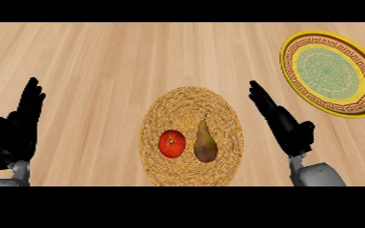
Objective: Pick the tomato from the placemat and place it in the plate
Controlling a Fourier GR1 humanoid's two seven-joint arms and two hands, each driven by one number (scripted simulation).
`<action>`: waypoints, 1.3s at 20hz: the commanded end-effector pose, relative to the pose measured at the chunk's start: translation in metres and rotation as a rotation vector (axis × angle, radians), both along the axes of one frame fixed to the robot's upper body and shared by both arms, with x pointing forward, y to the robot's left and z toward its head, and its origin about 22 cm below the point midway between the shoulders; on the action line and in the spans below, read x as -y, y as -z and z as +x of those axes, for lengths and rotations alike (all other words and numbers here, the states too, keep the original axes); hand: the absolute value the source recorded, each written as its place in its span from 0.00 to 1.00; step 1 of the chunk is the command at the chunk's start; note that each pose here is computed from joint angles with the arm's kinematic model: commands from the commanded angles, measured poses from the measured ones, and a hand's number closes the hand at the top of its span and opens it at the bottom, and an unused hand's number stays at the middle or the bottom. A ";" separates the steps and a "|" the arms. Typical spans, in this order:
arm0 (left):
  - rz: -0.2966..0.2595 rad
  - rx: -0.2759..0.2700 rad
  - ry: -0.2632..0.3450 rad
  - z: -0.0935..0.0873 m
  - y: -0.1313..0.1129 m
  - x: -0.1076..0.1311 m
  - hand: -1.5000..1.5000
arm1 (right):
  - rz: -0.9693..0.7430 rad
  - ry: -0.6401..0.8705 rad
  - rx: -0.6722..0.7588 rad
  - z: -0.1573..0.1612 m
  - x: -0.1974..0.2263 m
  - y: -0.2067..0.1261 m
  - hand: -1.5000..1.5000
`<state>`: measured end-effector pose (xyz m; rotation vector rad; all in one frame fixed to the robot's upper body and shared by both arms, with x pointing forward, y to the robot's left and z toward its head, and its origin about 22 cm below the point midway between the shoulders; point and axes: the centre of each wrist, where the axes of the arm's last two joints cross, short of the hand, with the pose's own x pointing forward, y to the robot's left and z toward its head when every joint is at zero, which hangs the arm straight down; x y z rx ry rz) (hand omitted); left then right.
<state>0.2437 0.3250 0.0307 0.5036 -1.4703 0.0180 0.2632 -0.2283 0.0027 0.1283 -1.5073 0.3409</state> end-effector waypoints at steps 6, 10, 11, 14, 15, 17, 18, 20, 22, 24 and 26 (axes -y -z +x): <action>-0.265 -0.307 0.095 -0.023 0.061 0.044 0.50 | 0.034 0.428 0.469 0.018 -0.008 -0.109 1.00; -0.340 -0.293 0.163 -0.021 0.055 0.064 0.50 | -0.272 0.808 0.395 0.005 0.032 -0.066 0.00; -0.351 -0.302 0.185 -0.029 0.062 0.062 0.50 | -0.234 0.849 0.436 -0.004 0.021 -0.069 0.00; -0.369 -0.317 0.219 -0.035 0.065 0.078 0.50 | -0.167 0.882 0.492 -0.040 -0.025 -0.058 0.00; -0.355 -0.303 0.217 -0.022 0.057 0.070 0.50 | -0.136 0.866 0.514 -0.052 -0.041 -0.063 0.00; -0.364 -0.292 0.234 -0.016 0.063 0.085 0.50 | -0.180 0.829 0.509 -0.072 -0.062 -0.062 0.00; -0.365 -0.320 0.239 -0.015 0.061 0.079 0.50 | -0.232 0.826 0.503 -0.078 -0.056 -0.069 0.00; -0.349 -0.313 0.237 -0.008 0.061 0.080 0.50 | -0.299 0.797 0.454 -0.094 -0.059 -0.074 0.00; -0.359 -0.305 0.232 -0.010 0.058 0.086 0.50 | -0.424 0.708 0.340 -0.099 -0.051 -0.069 0.00; -0.359 -0.304 0.248 -0.019 0.065 0.072 0.50 | -0.545 0.602 0.245 -0.103 -0.047 -0.068 0.00; -0.347 -0.308 0.261 -0.013 0.055 0.077 0.50 | -0.605 0.523 0.160 -0.106 -0.058 -0.076 0.00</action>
